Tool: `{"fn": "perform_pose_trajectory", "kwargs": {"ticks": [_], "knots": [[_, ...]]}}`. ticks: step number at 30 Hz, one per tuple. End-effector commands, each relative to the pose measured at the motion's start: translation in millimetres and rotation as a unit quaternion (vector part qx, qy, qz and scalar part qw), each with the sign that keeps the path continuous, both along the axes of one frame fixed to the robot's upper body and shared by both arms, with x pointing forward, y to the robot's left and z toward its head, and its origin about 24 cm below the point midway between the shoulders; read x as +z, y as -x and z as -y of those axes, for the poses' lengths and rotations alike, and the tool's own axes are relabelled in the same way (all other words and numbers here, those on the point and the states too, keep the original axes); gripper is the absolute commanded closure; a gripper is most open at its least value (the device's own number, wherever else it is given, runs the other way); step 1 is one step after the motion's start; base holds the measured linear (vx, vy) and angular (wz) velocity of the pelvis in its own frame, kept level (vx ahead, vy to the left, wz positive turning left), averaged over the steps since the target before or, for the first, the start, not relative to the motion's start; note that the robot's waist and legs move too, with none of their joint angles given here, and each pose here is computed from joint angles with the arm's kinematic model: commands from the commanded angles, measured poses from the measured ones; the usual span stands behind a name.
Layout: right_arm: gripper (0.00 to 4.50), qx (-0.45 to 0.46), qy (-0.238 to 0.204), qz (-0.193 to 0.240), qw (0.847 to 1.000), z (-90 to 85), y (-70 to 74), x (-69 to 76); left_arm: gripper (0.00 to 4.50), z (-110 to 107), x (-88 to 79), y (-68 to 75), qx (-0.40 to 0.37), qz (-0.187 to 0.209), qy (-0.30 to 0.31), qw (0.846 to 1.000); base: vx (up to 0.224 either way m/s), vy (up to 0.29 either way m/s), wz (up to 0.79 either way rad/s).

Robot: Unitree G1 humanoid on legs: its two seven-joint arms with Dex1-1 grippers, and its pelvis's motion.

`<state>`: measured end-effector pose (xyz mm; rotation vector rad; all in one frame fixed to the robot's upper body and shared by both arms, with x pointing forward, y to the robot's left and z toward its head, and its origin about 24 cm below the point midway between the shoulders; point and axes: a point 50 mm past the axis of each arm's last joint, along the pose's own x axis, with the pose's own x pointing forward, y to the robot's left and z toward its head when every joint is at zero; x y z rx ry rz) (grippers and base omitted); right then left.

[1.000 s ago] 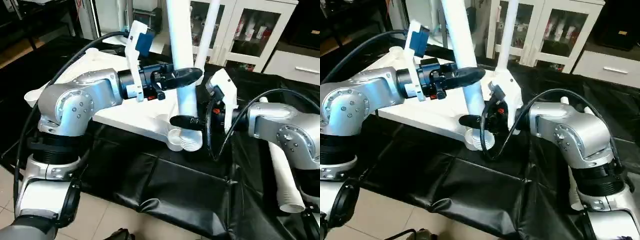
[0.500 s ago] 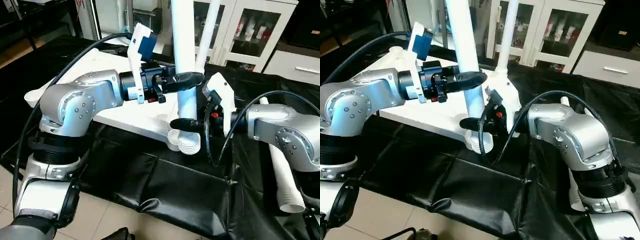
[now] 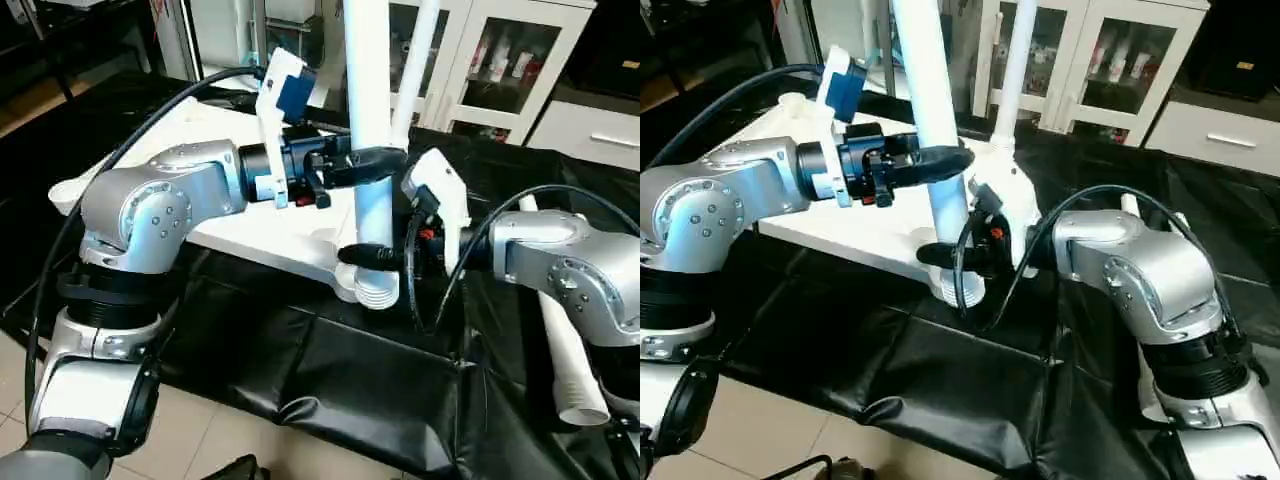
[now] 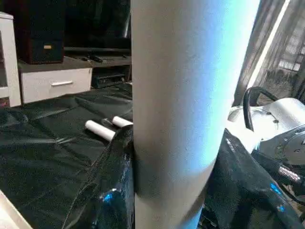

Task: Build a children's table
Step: Pick table leg

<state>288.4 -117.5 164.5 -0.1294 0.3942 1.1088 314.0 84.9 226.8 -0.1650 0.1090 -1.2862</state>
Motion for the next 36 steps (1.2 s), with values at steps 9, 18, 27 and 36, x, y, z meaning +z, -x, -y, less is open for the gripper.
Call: {"fn": "perform_pose_trajectory", "kwargs": {"ticks": [9,18,27,36], "knots": [[1.63,-0.006,0.009,-0.004,1.000,2.6,1.4,-4.8,2.71,3.0,11.4,1.0,-0.012,0.027,-0.004,1.000,0.000,0.000,0.00],[2.34,-0.006,0.001,-0.005,1.000,2.5,0.8,-4.4,2.71,3.6,11.2,1.8,-0.016,0.026,-0.002,1.000,0.000,0.000,0.00],[2.62,-0.011,-0.005,-0.001,1.000,1.3,0.1,-5.1,2.71,2.0,10.2,2.0,-0.014,0.024,-0.002,1.000,0.000,0.000,0.00],[2.64,-0.057,-0.015,0.018,0.998,8.8,-10.4,-0.1,1.55,-4.4,8.5,0.5,-0.006,-0.007,0.028,1.000,0.000,0.000,0.00]]}}
